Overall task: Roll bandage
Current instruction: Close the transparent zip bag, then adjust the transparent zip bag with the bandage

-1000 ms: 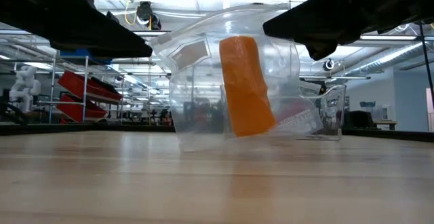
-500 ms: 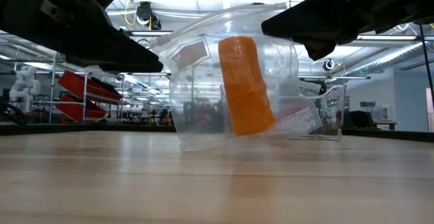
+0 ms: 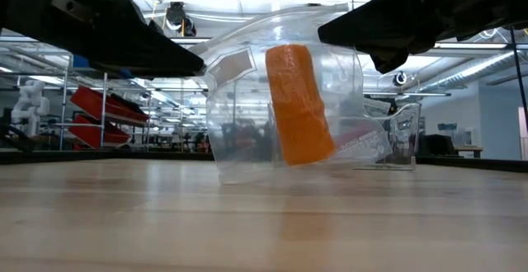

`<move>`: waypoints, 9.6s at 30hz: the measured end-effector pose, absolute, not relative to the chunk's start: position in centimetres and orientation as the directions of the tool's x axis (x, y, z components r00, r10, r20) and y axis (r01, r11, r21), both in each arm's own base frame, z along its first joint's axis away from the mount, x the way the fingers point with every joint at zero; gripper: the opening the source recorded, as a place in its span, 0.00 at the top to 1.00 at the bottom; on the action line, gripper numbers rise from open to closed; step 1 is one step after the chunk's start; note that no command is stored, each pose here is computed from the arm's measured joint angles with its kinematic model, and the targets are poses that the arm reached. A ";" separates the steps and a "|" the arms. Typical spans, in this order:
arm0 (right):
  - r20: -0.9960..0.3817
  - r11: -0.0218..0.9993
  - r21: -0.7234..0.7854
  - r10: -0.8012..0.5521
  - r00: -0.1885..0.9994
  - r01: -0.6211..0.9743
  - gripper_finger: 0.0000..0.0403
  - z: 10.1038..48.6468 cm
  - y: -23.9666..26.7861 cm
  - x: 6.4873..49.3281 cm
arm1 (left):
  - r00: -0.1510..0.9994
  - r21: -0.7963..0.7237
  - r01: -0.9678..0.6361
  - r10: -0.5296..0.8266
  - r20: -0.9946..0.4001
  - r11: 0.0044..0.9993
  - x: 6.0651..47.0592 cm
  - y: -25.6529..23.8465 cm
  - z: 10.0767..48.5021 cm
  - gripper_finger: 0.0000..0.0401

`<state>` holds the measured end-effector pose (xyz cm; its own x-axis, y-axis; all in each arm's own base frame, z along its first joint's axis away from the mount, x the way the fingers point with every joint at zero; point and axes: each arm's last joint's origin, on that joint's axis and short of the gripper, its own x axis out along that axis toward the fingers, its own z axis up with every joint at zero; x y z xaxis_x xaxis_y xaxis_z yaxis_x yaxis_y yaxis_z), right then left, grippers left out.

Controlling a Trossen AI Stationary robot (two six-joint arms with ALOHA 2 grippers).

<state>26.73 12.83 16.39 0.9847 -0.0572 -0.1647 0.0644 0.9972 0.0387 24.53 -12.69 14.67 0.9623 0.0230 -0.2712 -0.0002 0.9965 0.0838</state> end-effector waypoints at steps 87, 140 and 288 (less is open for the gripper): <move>-0.591 0.971 -0.231 -0.086 0.802 -0.067 0.87 25.1 14.5 36.8 | 0.876 0.193 -0.004 0.097 -0.472 0.981 29.6 -15.6 22.2 1.00; -0.582 0.976 -0.165 0.017 0.813 -0.139 0.87 23.8 14.1 38.4 | 0.848 0.214 0.026 0.092 -0.523 0.976 29.0 -15.8 21.6 1.00; -0.779 0.959 -0.235 -0.283 0.560 0.157 0.69 28.4 16.9 24.8 | 0.933 0.292 -0.177 0.255 -0.256 0.940 26.0 -17.2 26.8 1.00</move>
